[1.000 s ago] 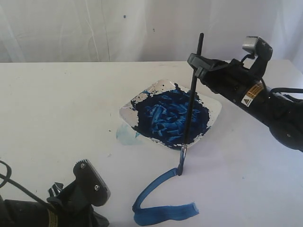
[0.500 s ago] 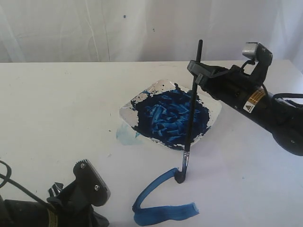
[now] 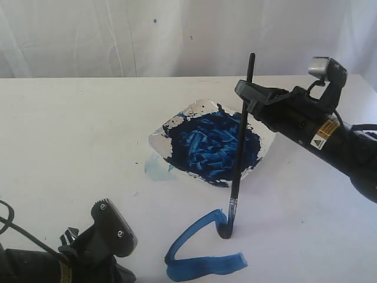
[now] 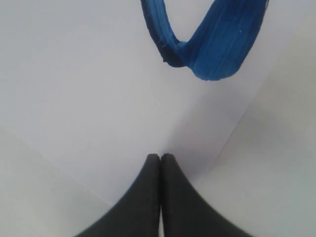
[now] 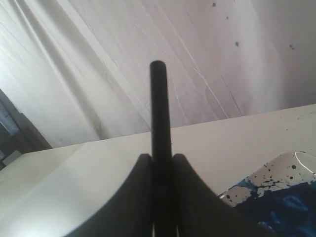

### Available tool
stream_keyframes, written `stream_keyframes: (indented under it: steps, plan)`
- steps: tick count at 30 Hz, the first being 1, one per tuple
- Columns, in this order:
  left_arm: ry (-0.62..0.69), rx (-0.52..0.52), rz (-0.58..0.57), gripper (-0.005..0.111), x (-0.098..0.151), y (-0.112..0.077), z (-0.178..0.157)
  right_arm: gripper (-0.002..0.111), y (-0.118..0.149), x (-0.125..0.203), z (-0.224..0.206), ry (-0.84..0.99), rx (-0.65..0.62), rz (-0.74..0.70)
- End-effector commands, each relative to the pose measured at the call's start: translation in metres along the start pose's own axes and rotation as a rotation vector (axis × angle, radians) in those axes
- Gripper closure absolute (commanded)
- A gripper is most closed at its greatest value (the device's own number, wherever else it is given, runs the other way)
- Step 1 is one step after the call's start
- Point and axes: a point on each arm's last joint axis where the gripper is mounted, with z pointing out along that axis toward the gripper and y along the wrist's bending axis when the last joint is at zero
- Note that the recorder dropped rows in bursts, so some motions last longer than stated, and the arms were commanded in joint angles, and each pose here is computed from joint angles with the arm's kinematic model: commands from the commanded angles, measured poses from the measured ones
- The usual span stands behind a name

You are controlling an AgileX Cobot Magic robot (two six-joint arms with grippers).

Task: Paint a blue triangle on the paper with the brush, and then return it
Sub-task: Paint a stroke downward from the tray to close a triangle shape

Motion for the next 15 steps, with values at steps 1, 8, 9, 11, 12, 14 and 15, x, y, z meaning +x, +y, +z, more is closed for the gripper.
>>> stream_keyframes:
  steps: [1, 8, 9, 11, 12, 14, 15]
  plan:
    - [0.045, 0.001, -0.010, 0.107, 0.006, 0.000, 0.001, 0.108, 0.005, 0.003, -0.004, 0.023, -0.022, -0.021]
    - [0.045, 0.001, -0.010, 0.107, 0.006, 0.000, 0.001, 0.108, 0.005, 0.014, -0.013, 0.058, -0.005, -0.006]
    - [0.045, 0.001, -0.010, 0.107, 0.006, 0.000, 0.001, 0.108, 0.005, 0.014, -0.013, 0.060, -0.004, -0.005]
    - [0.045, 0.001, -0.010, 0.107, 0.006, 0.000, 0.001, 0.108, 0.005, 0.016, -0.015, 0.065, -0.001, -0.001]
    - [0.045, 0.001, -0.010, 0.107, 0.006, 0.000, 0.001, 0.108, 0.005, 0.017, -0.015, 0.068, 0.001, 0.002]
    - [0.045, 0.001, -0.010, 0.107, 0.006, 0.000, 0.001, 0.108, 0.005, 0.019, -0.017, 0.076, 0.006, 0.007]
    - [0.045, 0.001, -0.010, 0.107, 0.006, 0.000, 0.001, 0.108, 0.005, 0.020, -0.019, 0.079, 0.008, 0.010]
